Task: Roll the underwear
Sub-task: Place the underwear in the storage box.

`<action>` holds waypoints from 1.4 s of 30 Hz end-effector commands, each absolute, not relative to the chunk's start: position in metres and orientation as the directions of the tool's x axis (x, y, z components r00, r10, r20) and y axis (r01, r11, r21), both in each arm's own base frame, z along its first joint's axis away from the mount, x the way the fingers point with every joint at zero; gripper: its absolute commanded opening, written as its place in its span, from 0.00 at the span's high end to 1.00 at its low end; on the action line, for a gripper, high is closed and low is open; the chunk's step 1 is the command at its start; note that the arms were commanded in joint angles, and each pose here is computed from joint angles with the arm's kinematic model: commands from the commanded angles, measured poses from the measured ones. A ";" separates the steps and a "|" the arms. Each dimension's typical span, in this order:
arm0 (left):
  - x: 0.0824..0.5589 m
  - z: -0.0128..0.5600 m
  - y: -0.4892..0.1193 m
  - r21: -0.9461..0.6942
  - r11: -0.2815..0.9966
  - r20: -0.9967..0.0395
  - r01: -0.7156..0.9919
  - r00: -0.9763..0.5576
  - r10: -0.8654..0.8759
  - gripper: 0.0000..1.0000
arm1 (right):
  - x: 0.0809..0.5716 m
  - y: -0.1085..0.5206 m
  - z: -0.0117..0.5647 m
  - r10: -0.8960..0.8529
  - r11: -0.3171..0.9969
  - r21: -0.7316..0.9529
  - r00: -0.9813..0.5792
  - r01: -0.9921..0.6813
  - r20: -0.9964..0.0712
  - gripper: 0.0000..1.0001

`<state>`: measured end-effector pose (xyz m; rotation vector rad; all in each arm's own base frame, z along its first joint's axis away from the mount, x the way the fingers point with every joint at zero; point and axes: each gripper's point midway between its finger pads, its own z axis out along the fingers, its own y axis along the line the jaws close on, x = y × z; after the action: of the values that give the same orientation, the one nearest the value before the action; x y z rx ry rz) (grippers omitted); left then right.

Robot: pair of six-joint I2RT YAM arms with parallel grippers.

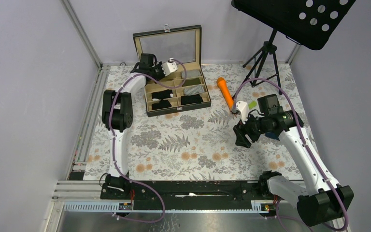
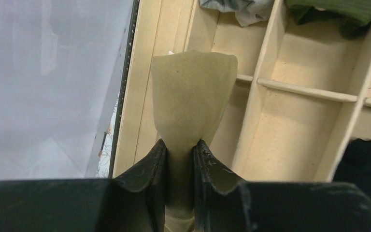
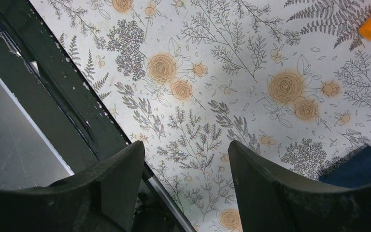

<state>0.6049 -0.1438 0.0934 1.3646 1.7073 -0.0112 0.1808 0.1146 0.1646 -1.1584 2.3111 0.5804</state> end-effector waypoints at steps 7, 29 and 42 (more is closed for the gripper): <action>0.618 0.094 -0.109 0.576 0.279 -0.522 0.768 0.083 0.849 1.00 | 0.180 0.112 0.166 -0.605 0.566 0.143 -0.527 -0.812 -0.597 0.29; 0.617 0.076 -0.101 0.436 0.382 -0.590 0.815 -0.063 0.805 0.49 | 0.175 0.101 0.156 -0.647 0.558 0.123 -0.523 -0.821 -0.555 0.29; 0.631 0.220 -0.106 0.580 0.520 -0.713 0.627 0.082 0.696 0.38 | 0.199 0.103 0.167 -0.614 0.601 0.073 -0.518 -0.796 -0.596 0.28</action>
<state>0.6170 -0.0926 0.1019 1.2978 1.8463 0.0175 0.1800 0.1053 0.1553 -1.1630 2.3391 0.5317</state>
